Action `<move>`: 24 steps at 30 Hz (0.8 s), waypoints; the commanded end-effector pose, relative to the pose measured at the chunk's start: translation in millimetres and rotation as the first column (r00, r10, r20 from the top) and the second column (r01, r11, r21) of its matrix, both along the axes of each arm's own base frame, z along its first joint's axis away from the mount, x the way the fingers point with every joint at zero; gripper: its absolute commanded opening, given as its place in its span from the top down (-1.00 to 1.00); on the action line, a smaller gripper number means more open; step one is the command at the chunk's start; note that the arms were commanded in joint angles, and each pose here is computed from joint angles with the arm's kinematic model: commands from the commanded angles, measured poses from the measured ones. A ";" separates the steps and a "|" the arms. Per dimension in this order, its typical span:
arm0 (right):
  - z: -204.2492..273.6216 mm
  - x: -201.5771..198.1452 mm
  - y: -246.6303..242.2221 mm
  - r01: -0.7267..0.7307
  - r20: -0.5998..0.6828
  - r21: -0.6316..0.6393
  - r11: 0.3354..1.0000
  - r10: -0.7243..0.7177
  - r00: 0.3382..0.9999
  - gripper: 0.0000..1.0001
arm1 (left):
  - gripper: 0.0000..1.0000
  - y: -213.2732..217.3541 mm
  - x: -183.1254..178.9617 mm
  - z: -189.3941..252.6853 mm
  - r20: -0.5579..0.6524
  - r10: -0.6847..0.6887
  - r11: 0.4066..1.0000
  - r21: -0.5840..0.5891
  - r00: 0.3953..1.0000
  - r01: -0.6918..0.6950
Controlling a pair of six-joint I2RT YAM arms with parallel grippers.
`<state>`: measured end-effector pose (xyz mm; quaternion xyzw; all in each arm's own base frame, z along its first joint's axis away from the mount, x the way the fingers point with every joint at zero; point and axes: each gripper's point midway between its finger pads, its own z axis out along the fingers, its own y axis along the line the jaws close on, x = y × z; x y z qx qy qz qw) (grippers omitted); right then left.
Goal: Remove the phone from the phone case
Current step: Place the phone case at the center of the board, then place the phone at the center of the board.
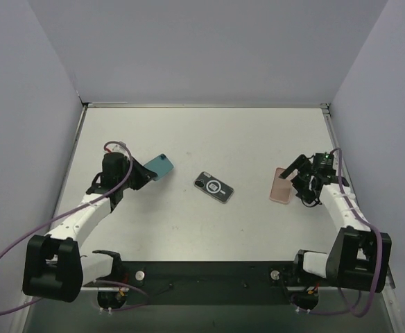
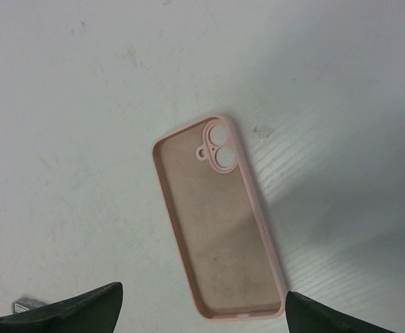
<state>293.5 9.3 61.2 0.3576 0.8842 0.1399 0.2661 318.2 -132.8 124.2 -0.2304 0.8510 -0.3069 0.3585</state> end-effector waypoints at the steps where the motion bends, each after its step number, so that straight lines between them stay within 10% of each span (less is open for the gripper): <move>1: 12.5 -18.7 -28.2 0.046 -0.007 -0.164 0.985 -0.048 0.999 -0.86 | 1.00 -2.6 24.9 33.5 0.120 -0.046 0.987 -0.147 0.992 0.063; 11: 13.4 -8.4 94.2 -0.539 -0.066 -0.238 0.808 0.540 0.839 -0.91 | 1.00 6.9 69.4 -7.8 0.066 -0.073 0.977 -0.195 0.995 0.085; 24: -16.5 32.5 203.4 -0.780 -0.106 -0.052 0.624 0.773 0.626 -1.00 | 1.00 2.9 106.3 -53.8 -0.005 -0.078 0.958 -0.277 0.997 0.073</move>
